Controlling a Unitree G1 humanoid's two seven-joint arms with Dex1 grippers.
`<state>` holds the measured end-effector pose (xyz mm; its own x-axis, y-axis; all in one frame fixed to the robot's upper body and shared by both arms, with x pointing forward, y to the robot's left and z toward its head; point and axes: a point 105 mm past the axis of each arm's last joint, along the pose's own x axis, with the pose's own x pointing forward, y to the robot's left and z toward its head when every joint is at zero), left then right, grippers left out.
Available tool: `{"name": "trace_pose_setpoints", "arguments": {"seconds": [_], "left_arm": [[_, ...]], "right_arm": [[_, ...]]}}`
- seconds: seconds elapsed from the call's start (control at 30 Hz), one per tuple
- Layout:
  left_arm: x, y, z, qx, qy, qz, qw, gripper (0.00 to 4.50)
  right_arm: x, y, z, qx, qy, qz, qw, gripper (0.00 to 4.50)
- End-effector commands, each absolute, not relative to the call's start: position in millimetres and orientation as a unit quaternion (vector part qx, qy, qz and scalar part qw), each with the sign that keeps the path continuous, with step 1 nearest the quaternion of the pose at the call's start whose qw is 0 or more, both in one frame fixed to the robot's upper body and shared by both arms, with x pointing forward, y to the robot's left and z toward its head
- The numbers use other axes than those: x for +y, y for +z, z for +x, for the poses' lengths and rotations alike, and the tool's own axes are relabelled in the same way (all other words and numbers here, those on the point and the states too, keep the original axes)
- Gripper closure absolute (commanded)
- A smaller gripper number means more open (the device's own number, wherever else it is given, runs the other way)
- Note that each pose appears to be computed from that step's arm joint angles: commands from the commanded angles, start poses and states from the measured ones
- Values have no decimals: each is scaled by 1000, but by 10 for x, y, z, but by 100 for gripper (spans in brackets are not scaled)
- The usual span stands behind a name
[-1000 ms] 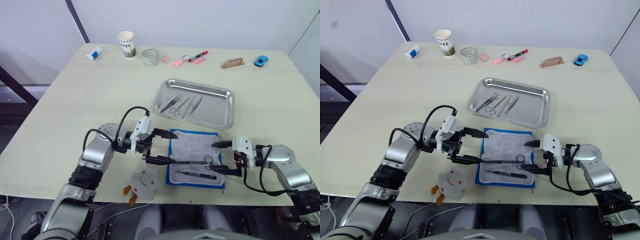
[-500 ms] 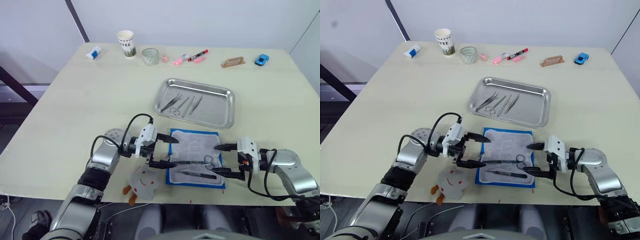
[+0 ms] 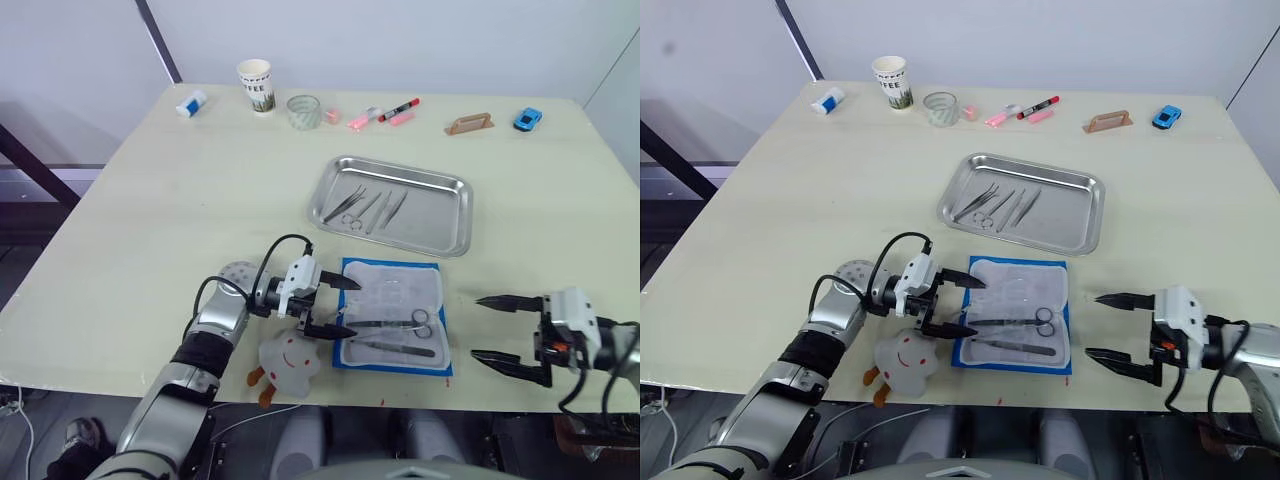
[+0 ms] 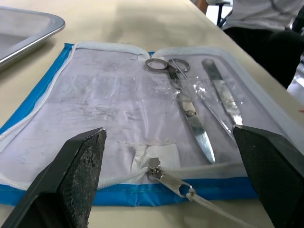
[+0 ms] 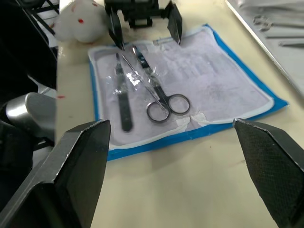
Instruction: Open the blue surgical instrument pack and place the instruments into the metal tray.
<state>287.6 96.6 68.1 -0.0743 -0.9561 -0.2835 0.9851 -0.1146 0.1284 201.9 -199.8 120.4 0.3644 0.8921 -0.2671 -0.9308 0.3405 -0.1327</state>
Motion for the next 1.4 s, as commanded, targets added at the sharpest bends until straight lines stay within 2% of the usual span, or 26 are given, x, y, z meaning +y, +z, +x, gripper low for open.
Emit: {"name": "trace_pose_setpoints", "arguments": {"seconds": [0.03, 0.27, 0.43, 0.63, 0.77, 1.07, 1.4], "left_arm": [[973, 566, 2861, 64, -730, 175, 657, 2], [918, 453, 2850, 83, -728, 189, 654, 2], [968, 374, 2819, 99, -726, 200, 650, 2], [1016, 378, 2843, 104, -721, 202, 654, 2], [1036, 403, 2857, 103, -719, 204, 656, 2], [960, 453, 2842, 94, -717, 205, 660, 2], [944, 471, 2795, 91, -710, 204, 668, 2]], "right_arm": [[-2038, 1429, 1934, 50, 548, -149, 821, 0], [-2036, 1553, 1823, 52, 533, -159, 829, 0], [-1942, 1580, 1843, 56, 525, -146, 836, 0], [-1758, 1508, 2055, 73, 494, -145, 854, 0], [-1551, 1389, 2217, 112, 497, -179, 842, 0], [-1243, 1259, 2614, 129, 516, -227, 816, 0], [-1156, 1063, 2725, 143, 538, -287, 779, 0]]}}
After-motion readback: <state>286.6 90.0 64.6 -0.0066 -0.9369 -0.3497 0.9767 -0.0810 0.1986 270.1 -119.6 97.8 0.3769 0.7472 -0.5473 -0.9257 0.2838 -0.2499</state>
